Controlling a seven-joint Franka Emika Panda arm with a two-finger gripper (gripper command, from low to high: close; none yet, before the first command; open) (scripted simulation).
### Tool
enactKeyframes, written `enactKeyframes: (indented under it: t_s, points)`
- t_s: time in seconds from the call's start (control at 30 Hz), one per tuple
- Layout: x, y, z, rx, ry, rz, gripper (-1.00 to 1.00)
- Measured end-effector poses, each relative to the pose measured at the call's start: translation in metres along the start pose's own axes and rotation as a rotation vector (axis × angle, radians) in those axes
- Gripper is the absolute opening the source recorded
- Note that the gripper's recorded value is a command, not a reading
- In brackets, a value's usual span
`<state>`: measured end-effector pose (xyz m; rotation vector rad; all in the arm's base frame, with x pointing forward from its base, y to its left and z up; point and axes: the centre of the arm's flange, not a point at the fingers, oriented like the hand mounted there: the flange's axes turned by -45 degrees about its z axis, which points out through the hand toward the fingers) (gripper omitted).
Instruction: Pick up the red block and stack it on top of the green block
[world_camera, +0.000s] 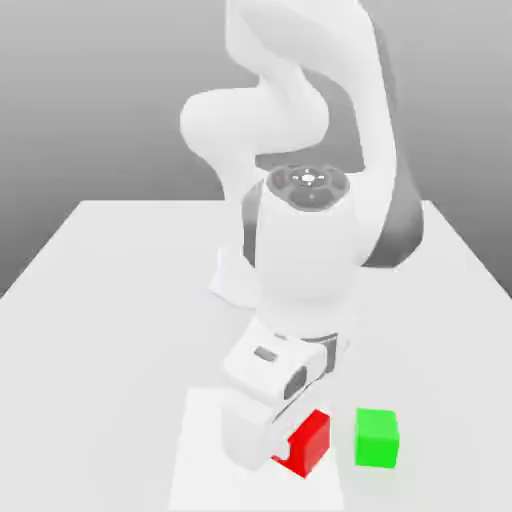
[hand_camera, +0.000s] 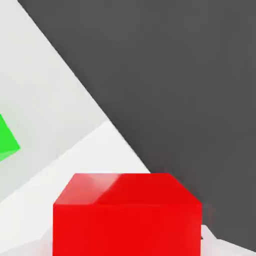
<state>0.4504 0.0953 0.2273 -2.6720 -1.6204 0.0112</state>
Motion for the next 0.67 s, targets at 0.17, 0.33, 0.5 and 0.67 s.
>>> enactKeyframes:
  t_s: [0.17,0.33,0.5,0.67]
  points:
    - [0.034,-0.067,0.001,-0.014,-0.004,-0.239,-1.0]
    - [0.032,-0.067,0.042,-0.016,-0.005,-0.243,1.0]
    - [0.031,-0.067,0.047,-0.017,-0.005,-0.242,1.0]
    - [0.032,-0.067,0.003,-0.017,-0.003,-0.243,1.0]
